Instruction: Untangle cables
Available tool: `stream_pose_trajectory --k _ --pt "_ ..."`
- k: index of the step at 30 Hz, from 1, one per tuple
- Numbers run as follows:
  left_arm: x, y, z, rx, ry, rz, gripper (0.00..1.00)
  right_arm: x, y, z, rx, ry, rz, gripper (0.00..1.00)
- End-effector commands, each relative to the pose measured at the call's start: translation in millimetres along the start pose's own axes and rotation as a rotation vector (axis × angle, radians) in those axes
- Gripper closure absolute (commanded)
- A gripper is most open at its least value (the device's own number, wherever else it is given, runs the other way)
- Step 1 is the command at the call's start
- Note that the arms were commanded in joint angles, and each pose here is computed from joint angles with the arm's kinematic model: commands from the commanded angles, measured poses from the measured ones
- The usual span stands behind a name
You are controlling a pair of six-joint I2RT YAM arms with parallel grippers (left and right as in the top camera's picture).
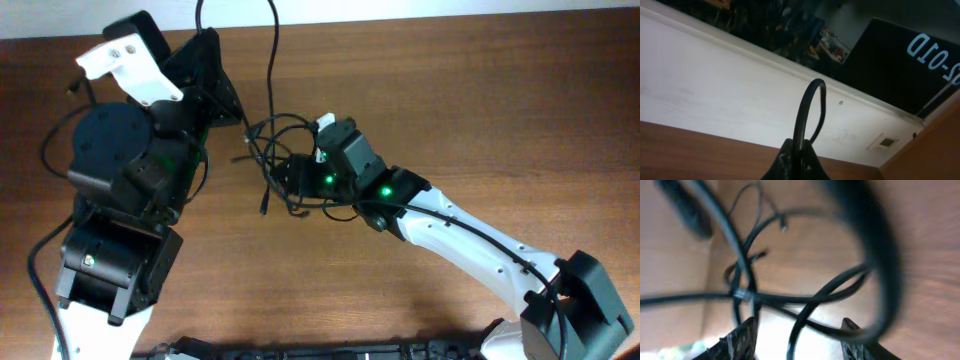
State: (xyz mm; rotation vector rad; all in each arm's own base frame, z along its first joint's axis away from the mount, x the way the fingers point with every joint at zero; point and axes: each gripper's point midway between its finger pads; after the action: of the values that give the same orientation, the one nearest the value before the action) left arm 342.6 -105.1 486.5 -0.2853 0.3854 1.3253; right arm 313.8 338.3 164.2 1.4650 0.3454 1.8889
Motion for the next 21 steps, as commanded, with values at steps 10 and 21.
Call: stream_pose_trajectory --k 10,21 --pt "-9.4 10.1 12.5 -0.03 0.019 -0.04 1.0 -3.0 -0.6 -13.9 0.069 -0.08 -0.009 0.53" --pt "-19.0 11.8 12.2 -0.02 0.042 -0.094 1.0 -26.3 2.1 20.2 -0.14 -0.191 -0.133 0.54"
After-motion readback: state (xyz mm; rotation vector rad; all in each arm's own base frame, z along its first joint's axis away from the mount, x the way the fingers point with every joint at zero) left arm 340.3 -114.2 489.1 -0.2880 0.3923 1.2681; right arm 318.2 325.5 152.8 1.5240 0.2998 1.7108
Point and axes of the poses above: each gripper's point midway between its finger pads, its own y axis back along the fingers, its own x axis along the line the jaws close on, z = x × y, and after that the axes turned 3 degrees about -y, right-handed
